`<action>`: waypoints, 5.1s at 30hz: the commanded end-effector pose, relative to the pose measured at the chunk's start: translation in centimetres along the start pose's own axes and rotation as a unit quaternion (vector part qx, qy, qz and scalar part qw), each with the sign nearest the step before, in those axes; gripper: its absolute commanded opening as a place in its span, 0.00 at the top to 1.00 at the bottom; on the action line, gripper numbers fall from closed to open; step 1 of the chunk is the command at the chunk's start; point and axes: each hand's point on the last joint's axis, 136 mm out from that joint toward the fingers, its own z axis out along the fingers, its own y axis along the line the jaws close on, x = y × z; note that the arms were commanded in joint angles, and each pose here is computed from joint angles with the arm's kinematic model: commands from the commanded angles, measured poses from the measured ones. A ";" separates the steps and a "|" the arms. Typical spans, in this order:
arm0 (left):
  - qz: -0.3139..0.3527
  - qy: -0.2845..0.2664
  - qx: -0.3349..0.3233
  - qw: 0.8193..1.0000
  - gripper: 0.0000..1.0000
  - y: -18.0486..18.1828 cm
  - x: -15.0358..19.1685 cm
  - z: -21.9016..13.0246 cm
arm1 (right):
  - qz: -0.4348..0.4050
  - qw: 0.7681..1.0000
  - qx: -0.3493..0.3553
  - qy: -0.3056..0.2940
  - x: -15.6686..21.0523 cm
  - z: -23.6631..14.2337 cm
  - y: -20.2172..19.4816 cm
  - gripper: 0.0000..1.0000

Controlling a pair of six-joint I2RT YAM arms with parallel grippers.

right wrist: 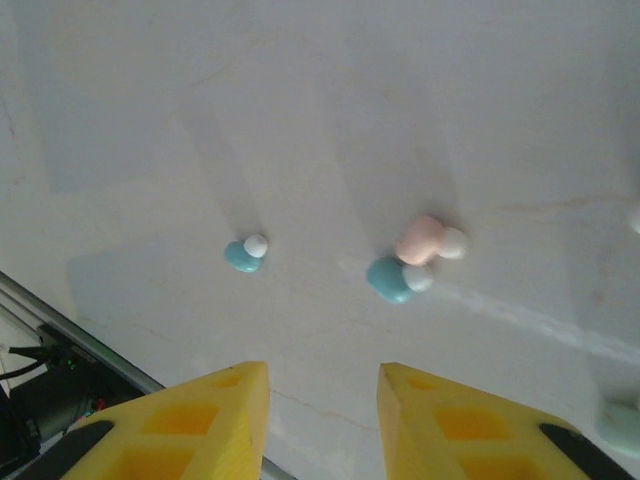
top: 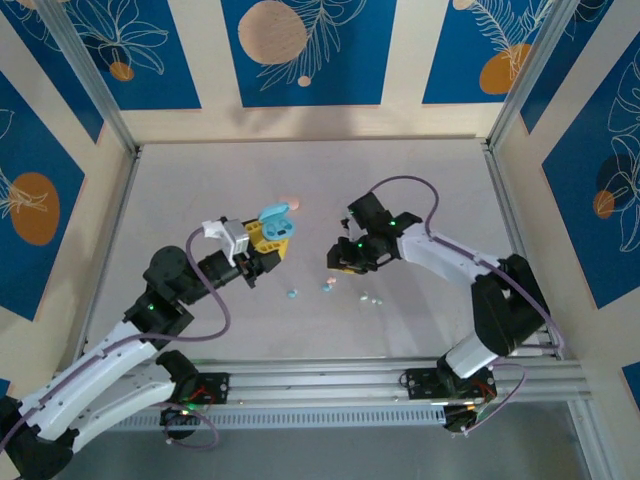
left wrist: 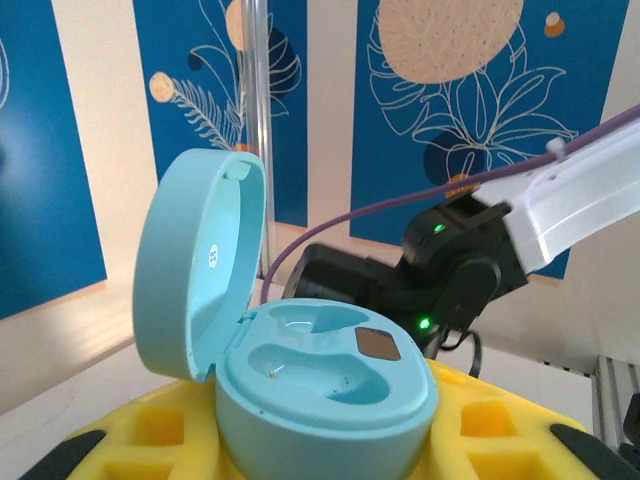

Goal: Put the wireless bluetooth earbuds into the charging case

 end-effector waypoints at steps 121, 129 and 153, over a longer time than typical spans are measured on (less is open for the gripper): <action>-0.004 -0.029 -0.016 0.999 0.73 0.1 -2.5 -1.3 | -0.173 0.955 0.188 0.151 2.9 7.6 -2.4 0.64; -0.005 -0.029 -0.015 0.999 0.73 0.1 -2.5 -1.2 | -0.186 0.952 0.199 0.137 1.6 7.8 -2.1 0.65; -0.010 -0.029 -0.017 0.999 0.73 0.2 -2.4 -1.3 | -0.192 0.941 0.211 0.182 2.9 8.0 -3.4 0.72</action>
